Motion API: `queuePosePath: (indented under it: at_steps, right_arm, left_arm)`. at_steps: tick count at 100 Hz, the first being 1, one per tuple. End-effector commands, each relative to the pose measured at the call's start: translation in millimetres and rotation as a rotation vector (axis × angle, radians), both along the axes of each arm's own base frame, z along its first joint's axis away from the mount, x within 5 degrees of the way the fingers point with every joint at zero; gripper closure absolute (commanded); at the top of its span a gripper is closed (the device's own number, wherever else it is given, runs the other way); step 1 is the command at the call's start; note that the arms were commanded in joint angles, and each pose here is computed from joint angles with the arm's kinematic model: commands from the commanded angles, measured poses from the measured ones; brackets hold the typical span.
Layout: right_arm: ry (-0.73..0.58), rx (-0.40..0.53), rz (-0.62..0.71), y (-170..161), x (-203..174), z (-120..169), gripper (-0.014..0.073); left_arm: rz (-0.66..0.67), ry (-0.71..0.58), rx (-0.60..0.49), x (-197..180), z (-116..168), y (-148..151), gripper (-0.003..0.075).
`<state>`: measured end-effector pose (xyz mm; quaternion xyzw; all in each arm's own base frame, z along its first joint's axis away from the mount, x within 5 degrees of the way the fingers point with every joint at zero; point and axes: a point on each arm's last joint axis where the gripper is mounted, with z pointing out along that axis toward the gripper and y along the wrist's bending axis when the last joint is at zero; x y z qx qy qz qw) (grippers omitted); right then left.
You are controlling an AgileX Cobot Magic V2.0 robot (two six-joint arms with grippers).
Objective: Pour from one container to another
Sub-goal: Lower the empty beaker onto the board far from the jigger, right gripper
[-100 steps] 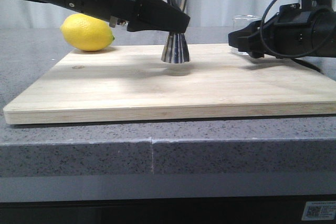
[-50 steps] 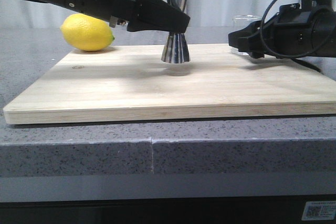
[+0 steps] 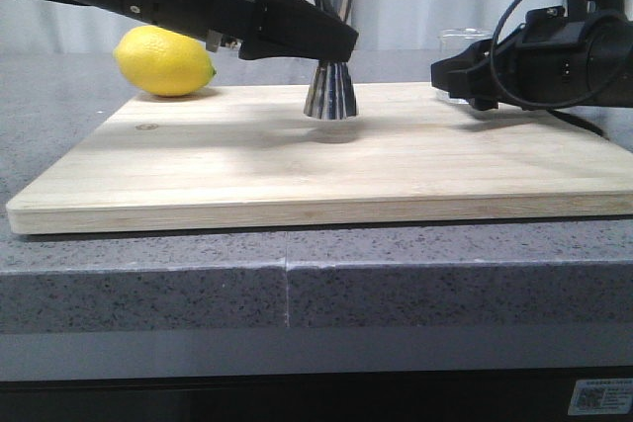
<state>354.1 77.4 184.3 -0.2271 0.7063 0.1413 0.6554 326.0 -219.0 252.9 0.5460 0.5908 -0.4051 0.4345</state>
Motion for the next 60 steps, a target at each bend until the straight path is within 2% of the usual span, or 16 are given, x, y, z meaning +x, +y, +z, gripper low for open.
queuePosePath:
  at_steps: [1, 17, 39, 60]
  right_arm:
    - [-0.066, 0.013, -0.015, -3.2, 2.5, 18.9, 0.0281]
    - [-0.068, 0.014, -0.015, -3.2, 2.4, 19.1, 0.027]
    - [-0.068, 0.014, -0.015, -3.2, 2.4, 19.1, 0.0174]
    - [-0.071, 0.016, -0.013, -3.1, 2.4, 19.4, 0.0173]
  left_arm:
    - [-0.019, -0.028, -0.111, -7.2, 33.1, -3.6, 0.0627]
    - [-0.019, -0.028, -0.111, -7.2, 33.1, -3.6, 0.0627]
    - [-0.019, -0.028, -0.111, -7.2, 33.1, -3.6, 0.0627]
    - [-0.017, -0.028, -0.111, -7.0, 33.0, -3.6, 0.0627]
